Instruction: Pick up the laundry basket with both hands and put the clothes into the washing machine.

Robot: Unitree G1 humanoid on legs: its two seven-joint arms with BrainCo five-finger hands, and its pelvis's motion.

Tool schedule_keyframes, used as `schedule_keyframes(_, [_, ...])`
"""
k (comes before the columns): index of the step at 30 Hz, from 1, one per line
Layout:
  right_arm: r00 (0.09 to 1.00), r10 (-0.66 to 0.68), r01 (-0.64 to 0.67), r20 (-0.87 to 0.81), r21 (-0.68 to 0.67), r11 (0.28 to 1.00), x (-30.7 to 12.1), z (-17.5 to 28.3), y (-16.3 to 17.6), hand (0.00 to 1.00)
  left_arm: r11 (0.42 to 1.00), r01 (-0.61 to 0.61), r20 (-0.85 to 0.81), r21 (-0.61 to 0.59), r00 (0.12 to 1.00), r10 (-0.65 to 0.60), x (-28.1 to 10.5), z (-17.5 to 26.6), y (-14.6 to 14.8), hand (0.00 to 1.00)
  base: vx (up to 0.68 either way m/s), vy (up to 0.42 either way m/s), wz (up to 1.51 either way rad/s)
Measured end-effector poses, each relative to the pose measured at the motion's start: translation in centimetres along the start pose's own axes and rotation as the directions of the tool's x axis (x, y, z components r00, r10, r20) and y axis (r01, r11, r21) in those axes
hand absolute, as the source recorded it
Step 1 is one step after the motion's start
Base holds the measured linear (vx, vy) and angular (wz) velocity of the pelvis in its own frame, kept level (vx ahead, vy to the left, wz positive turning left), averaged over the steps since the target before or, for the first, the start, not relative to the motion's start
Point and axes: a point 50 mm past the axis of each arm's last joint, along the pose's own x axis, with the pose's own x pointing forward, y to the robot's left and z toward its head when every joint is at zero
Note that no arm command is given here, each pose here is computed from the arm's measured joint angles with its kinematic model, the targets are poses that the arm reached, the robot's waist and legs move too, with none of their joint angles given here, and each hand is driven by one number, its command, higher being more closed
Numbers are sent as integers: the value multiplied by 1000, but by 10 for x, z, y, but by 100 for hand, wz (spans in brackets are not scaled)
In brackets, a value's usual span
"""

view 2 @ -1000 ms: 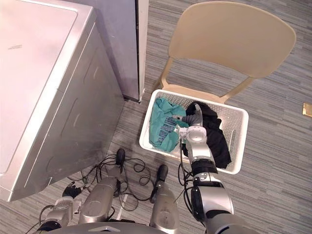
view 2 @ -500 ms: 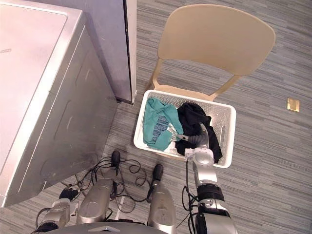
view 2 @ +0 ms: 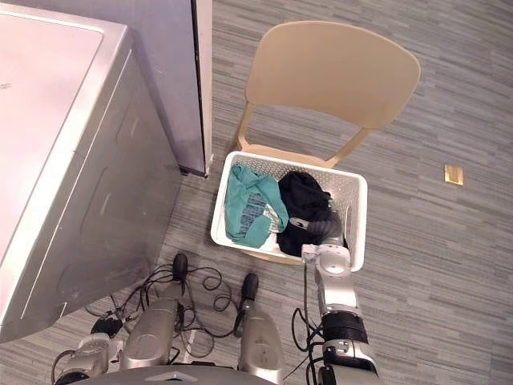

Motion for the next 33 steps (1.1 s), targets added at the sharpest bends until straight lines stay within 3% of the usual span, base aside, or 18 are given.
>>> schedule_keyframes(7, [981,171,-164,94,-78,983,3,22,31,0,1000,-4,-7,20,1000,4,-1,-4,2,0,33,-21,16])
schedule_keyframes(12, [938,314,-258,145,-311,915,15,44,41,0,999,1,-18,33,1000,0,-2,-10,3,0,16,-14,7])
schedule_keyframes(20, [918,382,-258,112,-562,786,44,64,36,0,999,13,-13,48,1000,-13,-3,-13,3,0,7,-7,1])
schedule_keyframes(23, [924,372,-252,87,-590,767,53,66,33,0,999,14,-5,48,1000,-14,-3,-12,3,0,30,-36,4])
schedule_keyframes(24, [920,382,-241,86,-644,727,57,73,33,0,999,15,-4,47,1000,-14,-3,-12,3,0,7,-30,2])
schedule_keyframes(33, [916,375,-157,141,-736,659,71,107,29,0,997,19,11,71,1000,-20,-2,-9,4,0,10,-14,1])
